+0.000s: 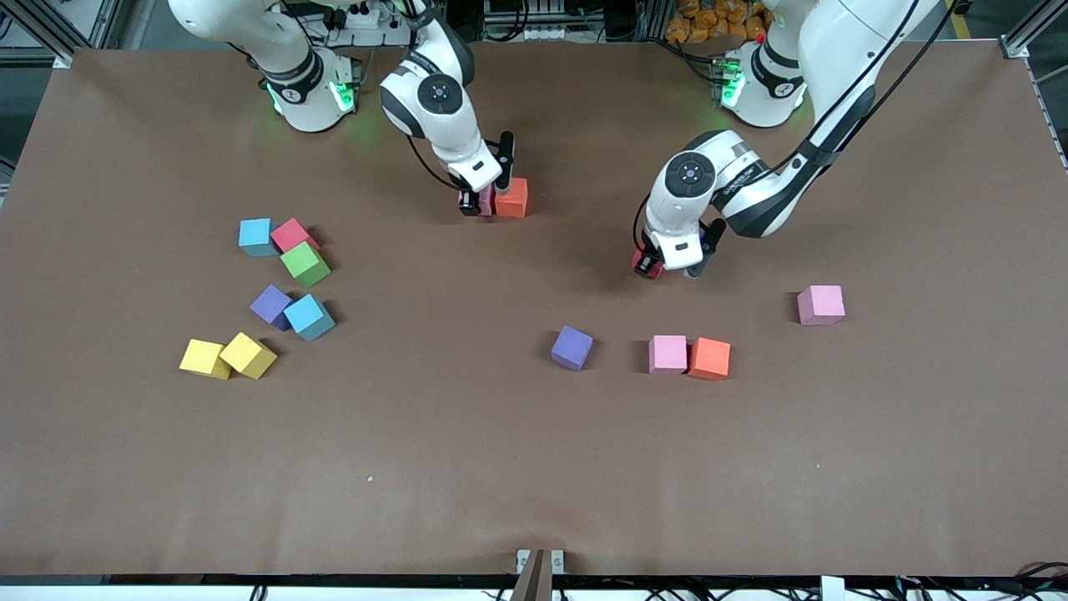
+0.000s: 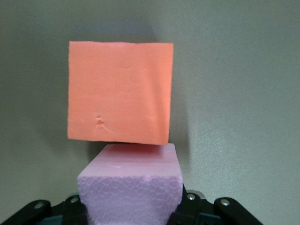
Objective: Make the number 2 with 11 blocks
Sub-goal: 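Set down the pink cube while the left gripper grasps the red cube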
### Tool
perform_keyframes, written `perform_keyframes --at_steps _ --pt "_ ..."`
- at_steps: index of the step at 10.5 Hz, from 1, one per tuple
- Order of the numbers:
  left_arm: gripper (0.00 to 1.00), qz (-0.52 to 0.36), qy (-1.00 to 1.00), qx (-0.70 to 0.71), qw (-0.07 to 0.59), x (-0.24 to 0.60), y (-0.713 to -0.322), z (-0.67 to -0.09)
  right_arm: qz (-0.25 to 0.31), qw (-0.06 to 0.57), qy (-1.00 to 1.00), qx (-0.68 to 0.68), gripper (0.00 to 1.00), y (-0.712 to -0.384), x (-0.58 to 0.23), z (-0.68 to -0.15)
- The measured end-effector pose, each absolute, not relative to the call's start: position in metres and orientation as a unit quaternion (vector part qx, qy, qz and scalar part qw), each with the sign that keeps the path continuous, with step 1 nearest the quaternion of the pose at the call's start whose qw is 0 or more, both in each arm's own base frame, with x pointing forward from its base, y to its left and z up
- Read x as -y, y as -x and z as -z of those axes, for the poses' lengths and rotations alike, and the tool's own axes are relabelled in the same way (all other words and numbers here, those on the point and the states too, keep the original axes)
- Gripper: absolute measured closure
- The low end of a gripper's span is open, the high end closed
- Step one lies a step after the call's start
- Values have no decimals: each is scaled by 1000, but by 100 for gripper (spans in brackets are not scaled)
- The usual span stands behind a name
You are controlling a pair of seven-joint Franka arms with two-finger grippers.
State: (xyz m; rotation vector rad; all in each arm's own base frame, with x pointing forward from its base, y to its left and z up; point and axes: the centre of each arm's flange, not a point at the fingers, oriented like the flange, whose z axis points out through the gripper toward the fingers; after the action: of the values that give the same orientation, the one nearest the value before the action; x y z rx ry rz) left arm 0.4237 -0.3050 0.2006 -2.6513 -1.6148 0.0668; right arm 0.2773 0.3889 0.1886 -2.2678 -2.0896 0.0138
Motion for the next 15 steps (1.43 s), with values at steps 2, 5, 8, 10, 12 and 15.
perform_keyframes --at_steps 2,5,8,10,12,15 --pt "39 -11 825 566 6 309 -435 -213 -4 29 735 678 41 -277 -389 -186" --pt "39 -2 781 624 0 311 -438 -222 -1 31 732 680 41 -274 -392 -186" --pt "39 -2 749 662 8 323 -427 -225 1 32 730 683 41 -272 -396 -186" --pt "39 -2 735 678 8 336 -417 -229 1 33 730 683 41 -272 -397 -185" --pt "39 -3 730 683 9 357 -398 -230 1 33 733 680 40 -273 -397 -185" --pt "39 -3 730 684 10 375 -379 -230 0 33 736 676 5 -271 -398 -181"
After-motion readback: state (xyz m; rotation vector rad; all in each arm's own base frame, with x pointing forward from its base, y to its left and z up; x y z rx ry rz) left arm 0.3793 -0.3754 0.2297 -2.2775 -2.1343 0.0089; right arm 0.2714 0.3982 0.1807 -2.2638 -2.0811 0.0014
